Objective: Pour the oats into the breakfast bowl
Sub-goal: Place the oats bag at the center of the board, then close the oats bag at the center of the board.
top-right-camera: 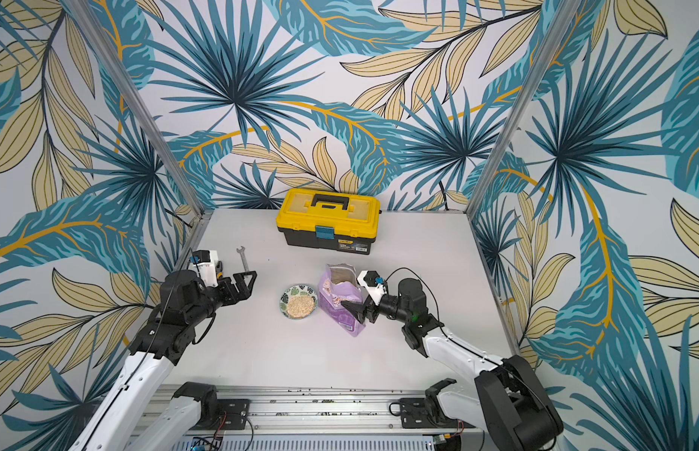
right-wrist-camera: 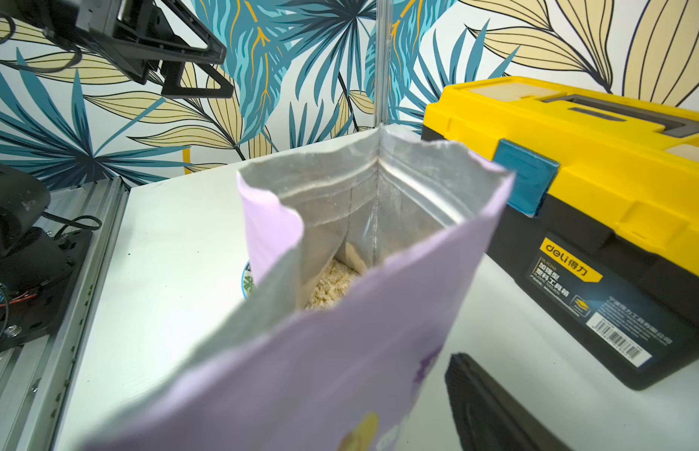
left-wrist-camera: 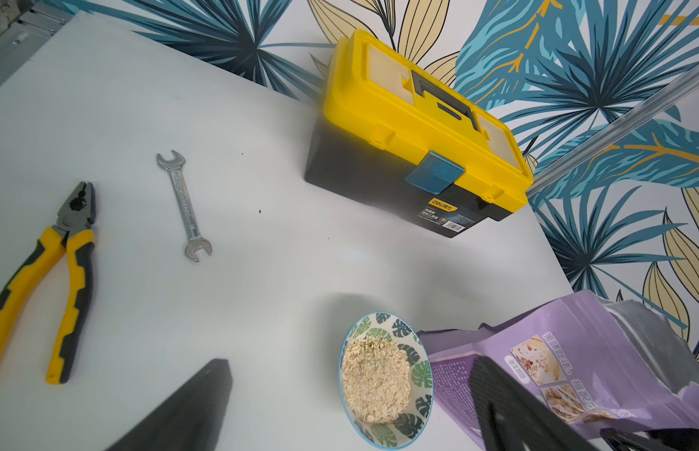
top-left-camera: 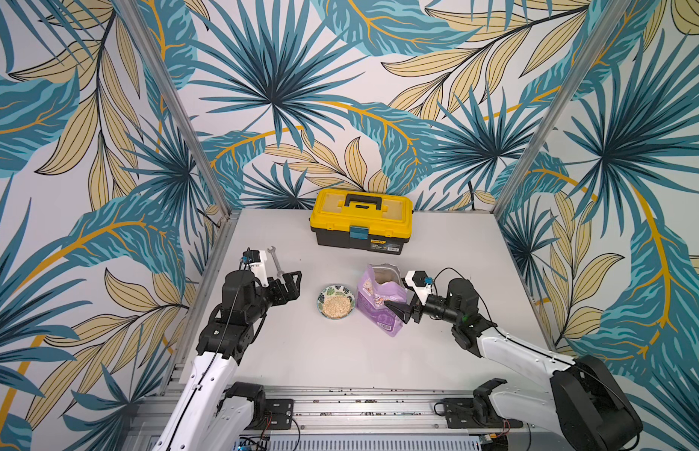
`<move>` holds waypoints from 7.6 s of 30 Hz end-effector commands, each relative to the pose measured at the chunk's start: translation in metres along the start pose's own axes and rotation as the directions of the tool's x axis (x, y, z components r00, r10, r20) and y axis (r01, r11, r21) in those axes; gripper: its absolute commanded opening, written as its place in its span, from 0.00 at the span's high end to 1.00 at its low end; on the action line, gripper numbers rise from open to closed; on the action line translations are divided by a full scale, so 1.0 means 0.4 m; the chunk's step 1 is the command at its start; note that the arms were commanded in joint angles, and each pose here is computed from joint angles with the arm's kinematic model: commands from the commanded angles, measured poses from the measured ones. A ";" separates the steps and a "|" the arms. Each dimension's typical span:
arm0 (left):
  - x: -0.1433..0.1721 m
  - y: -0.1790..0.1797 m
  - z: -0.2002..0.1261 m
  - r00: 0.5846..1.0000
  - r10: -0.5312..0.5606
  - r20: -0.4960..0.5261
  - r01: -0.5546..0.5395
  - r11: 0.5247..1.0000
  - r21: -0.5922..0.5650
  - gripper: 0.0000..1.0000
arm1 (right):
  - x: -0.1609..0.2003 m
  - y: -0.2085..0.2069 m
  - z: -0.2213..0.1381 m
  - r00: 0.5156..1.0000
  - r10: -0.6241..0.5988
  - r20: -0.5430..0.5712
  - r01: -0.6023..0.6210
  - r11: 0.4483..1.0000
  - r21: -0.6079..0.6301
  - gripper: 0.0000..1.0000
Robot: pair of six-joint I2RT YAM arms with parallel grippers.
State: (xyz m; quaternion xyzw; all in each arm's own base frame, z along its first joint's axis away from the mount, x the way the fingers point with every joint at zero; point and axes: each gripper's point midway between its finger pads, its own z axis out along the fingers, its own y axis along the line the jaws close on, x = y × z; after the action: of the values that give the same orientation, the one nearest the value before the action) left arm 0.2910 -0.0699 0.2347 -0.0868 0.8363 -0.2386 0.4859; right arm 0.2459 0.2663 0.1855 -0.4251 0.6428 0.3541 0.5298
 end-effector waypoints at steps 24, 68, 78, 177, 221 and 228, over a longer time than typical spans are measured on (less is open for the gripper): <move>-0.100 -0.205 0.090 0.937 0.322 0.134 -0.349 0.858 0.377 0.00 | -0.052 -0.010 -0.021 0.958 -0.030 -0.285 0.019 0.999 -0.039 0.90; 0.270 -0.545 0.174 0.649 0.712 0.269 -0.491 0.122 0.862 1.00 | -0.079 -0.019 -0.088 0.912 -0.194 -0.362 0.156 0.979 -0.133 1.00; 0.263 -0.504 0.144 0.652 0.710 0.266 -0.560 0.214 0.800 1.00 | -0.013 -0.148 -0.166 0.834 -0.115 -0.539 0.202 0.974 0.104 1.00; 0.300 -0.585 0.185 0.630 0.639 0.441 -0.633 0.094 0.768 0.58 | -0.092 -0.040 -0.117 0.722 -0.358 -0.593 0.268 0.934 -0.237 1.00; 0.282 -0.605 0.168 0.672 0.583 0.456 -0.617 0.099 0.781 1.00 | -0.056 -0.040 -0.059 0.655 -0.406 -0.637 0.286 0.914 -0.289 1.00; 0.284 -0.604 0.169 0.672 0.585 0.454 -0.616 0.101 0.781 1.00 | -0.062 -0.063 -0.079 0.654 -0.400 -0.642 0.312 0.916 -0.252 0.77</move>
State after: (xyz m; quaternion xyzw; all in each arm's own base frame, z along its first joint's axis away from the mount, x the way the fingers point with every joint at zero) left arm 0.2756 -0.3403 0.2060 0.5166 0.5755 -0.4176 0.4769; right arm 0.2544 0.2485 0.2169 -0.6831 0.6586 0.1261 0.2892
